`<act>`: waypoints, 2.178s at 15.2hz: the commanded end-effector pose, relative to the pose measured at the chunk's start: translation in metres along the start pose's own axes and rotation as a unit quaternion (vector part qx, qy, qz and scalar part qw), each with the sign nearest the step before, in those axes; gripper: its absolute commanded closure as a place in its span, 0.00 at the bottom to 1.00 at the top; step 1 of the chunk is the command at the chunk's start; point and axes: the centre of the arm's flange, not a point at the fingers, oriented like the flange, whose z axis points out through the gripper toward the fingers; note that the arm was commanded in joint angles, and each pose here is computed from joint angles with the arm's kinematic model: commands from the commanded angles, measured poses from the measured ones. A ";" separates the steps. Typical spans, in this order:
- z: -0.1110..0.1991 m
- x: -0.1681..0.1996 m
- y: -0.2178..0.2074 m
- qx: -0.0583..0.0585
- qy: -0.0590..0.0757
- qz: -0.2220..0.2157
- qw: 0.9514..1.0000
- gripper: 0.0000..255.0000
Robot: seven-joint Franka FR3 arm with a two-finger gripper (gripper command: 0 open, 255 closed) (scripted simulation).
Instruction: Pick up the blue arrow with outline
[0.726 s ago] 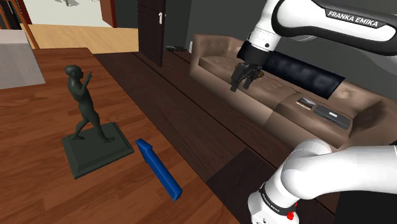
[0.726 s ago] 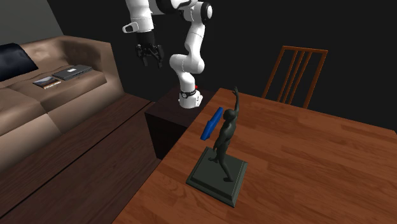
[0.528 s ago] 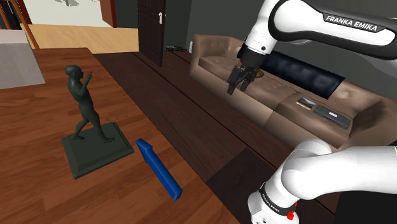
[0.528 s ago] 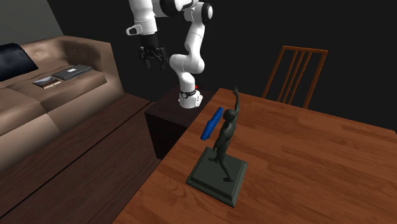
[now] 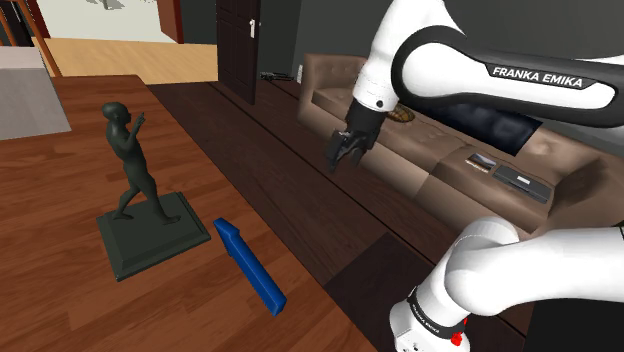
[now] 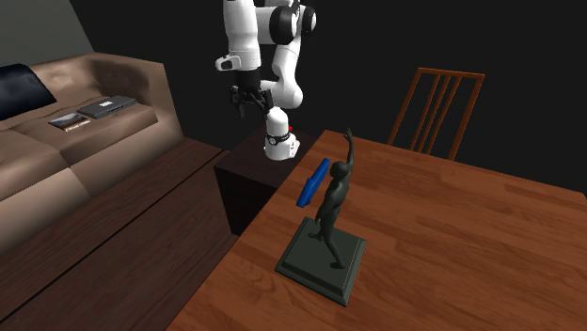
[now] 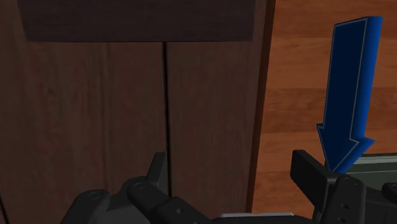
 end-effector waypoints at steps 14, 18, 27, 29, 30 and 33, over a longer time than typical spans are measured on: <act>0.107 0.001 -0.177 -0.034 0.030 -0.009 0.999 0.00; 0.138 0.001 -0.223 -0.043 0.038 -0.012 0.998 0.00; 0.190 -0.001 -0.243 -0.047 0.041 -0.013 0.998 0.00; 0.193 -0.001 -0.243 -0.047 0.041 -0.013 0.998 0.00; 0.193 -0.001 -0.243 -0.047 0.041 -0.013 0.998 0.00; 0.193 -0.001 -0.243 -0.047 0.041 -0.013 0.998 1.00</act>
